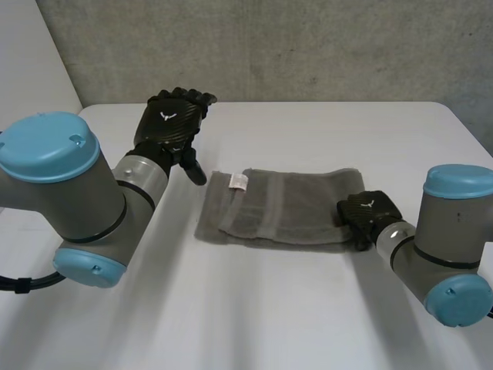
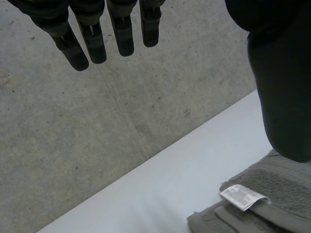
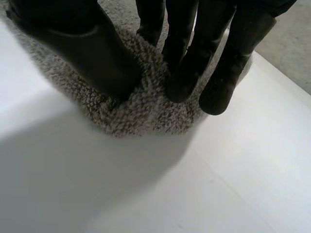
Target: Fold the towel.
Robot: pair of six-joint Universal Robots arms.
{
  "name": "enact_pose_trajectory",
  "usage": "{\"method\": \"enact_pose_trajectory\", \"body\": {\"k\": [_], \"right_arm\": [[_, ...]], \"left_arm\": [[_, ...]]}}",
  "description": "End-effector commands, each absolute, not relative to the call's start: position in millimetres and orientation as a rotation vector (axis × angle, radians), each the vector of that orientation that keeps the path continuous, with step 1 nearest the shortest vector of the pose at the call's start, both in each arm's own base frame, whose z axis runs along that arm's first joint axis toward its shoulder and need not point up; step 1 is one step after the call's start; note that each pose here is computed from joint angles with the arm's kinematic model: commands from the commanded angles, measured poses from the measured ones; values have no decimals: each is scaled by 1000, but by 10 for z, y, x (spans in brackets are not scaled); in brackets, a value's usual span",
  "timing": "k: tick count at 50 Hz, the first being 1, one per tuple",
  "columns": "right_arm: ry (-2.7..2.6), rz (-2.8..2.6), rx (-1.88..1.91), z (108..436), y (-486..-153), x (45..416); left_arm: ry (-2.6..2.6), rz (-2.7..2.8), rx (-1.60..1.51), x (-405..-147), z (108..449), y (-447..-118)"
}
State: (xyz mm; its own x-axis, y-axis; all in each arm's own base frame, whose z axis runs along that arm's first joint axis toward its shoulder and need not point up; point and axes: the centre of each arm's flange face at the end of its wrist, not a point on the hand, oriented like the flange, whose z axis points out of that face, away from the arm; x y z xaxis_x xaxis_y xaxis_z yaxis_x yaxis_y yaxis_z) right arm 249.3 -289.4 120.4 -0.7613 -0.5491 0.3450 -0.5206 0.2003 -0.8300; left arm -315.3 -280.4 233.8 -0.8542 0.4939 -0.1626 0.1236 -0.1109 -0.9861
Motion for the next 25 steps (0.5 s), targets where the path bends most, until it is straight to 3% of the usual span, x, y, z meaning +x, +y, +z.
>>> {"method": "enact_pose_trajectory", "body": {"k": [1,10,16,18,20,21,23,25], "right_arm": [[2435,-1674,-1065,1299,-2856,2347],[2539,-1689,-1297,1373,-2854,1927],[2429,-1922,-1443,1842,-2997,1939],[2355,-1975,-1446,1954,-3006,2052],[2101,-2029,-1509,2143,-2861,2472],[2100,-2029,-1510,2144,-2860,2474],[1829,-1976,-1612,2157,-2605,2926],[1729,-1913,-1659,2072,-2469,3119]], "left_arm": [[-1887,2064,-677,-3144,2390,-2792],[-1855,2091,-661,-3129,2520,-2778],[-1853,2090,-660,-3126,2541,-2761],[-1850,2087,-661,-3129,2539,-2752],[-1850,2087,-660,-3132,2539,-2748],[-1850,2087,-660,-3134,2538,-2751],[-1849,2087,-657,-3133,2544,-2750],[-1847,2083,-653,-3138,2544,-2745]]}}
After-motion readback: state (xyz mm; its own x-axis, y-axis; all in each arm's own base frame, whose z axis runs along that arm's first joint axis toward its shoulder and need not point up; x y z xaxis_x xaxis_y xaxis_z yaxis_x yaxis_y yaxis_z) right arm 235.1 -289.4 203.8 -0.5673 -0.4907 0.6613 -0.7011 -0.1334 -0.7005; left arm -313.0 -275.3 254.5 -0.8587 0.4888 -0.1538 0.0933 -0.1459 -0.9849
